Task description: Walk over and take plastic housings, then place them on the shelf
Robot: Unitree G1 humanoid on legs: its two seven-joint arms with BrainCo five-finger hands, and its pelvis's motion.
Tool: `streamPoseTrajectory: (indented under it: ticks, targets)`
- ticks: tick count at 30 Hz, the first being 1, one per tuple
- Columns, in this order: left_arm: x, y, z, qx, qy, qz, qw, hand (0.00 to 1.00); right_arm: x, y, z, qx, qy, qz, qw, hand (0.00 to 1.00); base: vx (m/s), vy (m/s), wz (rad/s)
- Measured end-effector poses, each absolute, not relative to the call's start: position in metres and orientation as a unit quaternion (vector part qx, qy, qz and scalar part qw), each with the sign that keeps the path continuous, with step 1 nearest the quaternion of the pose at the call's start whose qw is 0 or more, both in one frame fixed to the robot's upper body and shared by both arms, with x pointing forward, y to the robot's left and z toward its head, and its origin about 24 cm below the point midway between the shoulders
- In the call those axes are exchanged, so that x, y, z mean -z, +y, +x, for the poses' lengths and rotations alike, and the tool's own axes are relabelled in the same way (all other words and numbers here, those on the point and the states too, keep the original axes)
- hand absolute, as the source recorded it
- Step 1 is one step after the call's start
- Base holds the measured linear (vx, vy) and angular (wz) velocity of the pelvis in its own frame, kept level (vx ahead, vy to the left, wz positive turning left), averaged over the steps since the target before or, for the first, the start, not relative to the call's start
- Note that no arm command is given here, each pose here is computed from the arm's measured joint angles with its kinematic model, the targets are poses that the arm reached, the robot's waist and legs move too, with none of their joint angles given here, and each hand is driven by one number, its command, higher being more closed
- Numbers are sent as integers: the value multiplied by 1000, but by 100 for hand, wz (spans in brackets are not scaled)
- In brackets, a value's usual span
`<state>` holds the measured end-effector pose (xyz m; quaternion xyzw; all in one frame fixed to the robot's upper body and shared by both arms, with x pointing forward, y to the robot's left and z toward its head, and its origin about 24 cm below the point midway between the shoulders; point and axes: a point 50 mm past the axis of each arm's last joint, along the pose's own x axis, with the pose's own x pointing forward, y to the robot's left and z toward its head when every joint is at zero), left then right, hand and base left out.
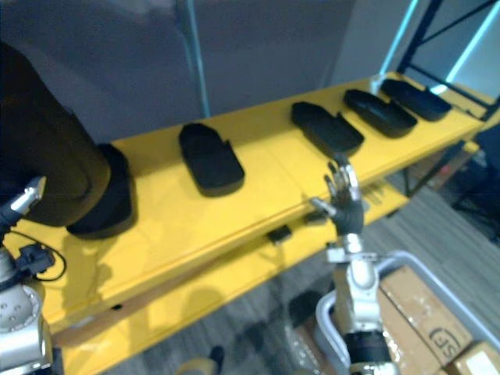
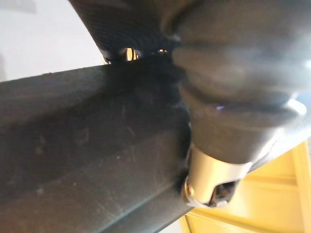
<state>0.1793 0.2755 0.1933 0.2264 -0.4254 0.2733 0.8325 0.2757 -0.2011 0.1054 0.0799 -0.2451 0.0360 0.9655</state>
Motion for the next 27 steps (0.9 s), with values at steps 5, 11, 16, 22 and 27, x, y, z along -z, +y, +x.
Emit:
streamPoseTrajectory:
  ticks: [5,11,16,22,27]
  targets:
    - [-197,264,174,-253,-447,205,833,100,-124,-218,280,-37,-277,99,955,0,41,-189,-3]
    - [-185,261,183,-248,-421,207,847,100,-130,-207,279,-79,-289,127,946,0,-6,-11,-3]
    - [-169,273,188,-286,-372,200,860,100,-141,-174,286,-131,-307,162,929,0,4,30,31]
    - [-134,284,162,-347,-288,190,872,100,-154,-139,298,-135,-324,195,916,0,-17,-42,116]
    - [-122,294,136,-372,-245,208,871,100,-134,-147,301,-98,-286,171,938,0,-33,-20,130]
